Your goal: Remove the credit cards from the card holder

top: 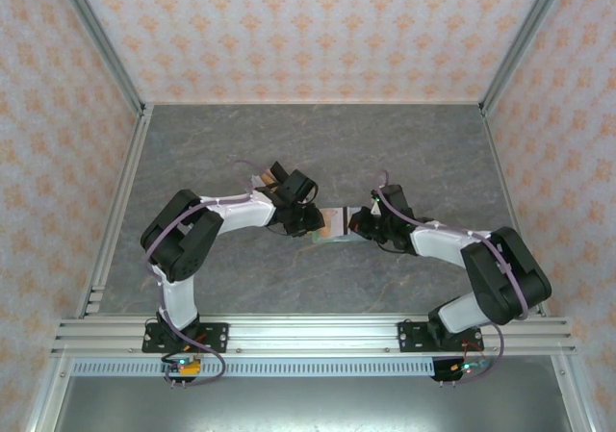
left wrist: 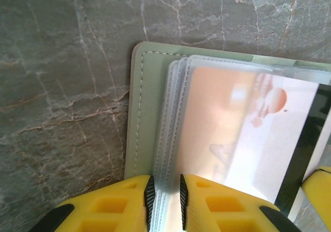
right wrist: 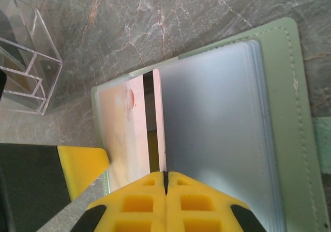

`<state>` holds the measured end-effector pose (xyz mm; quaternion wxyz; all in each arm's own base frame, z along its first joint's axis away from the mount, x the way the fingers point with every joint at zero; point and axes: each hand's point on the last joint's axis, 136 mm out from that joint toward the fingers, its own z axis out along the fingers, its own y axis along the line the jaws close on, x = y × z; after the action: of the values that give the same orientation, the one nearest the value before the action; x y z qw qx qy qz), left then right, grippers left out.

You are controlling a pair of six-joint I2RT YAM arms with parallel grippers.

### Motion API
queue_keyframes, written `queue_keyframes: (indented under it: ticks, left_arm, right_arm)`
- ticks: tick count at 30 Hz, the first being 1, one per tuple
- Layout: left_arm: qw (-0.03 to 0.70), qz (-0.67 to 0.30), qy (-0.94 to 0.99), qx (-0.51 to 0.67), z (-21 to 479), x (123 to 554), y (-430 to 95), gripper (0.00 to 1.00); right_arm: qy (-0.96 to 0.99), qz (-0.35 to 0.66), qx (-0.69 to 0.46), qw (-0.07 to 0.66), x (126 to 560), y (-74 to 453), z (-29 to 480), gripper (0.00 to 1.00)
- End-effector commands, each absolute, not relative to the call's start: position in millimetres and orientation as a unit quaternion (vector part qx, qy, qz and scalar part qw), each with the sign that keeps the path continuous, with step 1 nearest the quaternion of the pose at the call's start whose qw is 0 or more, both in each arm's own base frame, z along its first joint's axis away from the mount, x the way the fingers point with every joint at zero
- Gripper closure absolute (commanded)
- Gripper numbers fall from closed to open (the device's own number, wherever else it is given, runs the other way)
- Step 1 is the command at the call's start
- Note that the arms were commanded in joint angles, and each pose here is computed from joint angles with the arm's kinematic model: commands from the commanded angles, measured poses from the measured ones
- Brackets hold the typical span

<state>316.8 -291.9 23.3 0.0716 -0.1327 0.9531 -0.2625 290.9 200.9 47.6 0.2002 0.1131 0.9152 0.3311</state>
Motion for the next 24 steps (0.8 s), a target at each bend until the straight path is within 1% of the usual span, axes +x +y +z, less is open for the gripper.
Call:
queue_keyframes:
  ticks: [1,7,9,13,16,17,20,24]
  left_arm:
    - [0.066,-0.238,0.961,-0.126,27,311,-278,0.75]
    - [0.1,-0.267,0.953,-0.104,61,327,-291,0.75]
    - [0.103,-0.273,0.951,-0.099,65,329,-296,0.74]
    - [0.092,-0.283,0.951,-0.087,60,331,-311,0.75]
    - [0.084,-0.287,0.951,-0.082,55,332,-320,0.77]
    - [0.075,-0.28,0.954,-0.082,45,331,-321,0.78]
    - [0.062,-0.259,0.96,-0.089,30,328,-318,0.81]
    - [0.051,-0.248,0.962,-0.102,18,324,-313,0.82]
  right_arm:
    - [0.92,0.314,0.104,0.21,294,197,53,1.0]
    - [0.92,0.323,0.097,0.198,296,203,52,1.0]
    - [0.921,0.322,0.097,0.195,297,204,50,1.0]
    - [0.923,0.322,0.095,0.187,298,207,47,1.0]
    - [0.923,0.325,0.099,0.182,299,208,46,1.0]
    - [0.922,0.328,0.1,0.18,299,209,46,1.0]
    - [0.915,0.345,0.107,0.179,300,213,50,0.92]
    - [0.9,0.378,0.116,0.182,303,219,59,0.85]
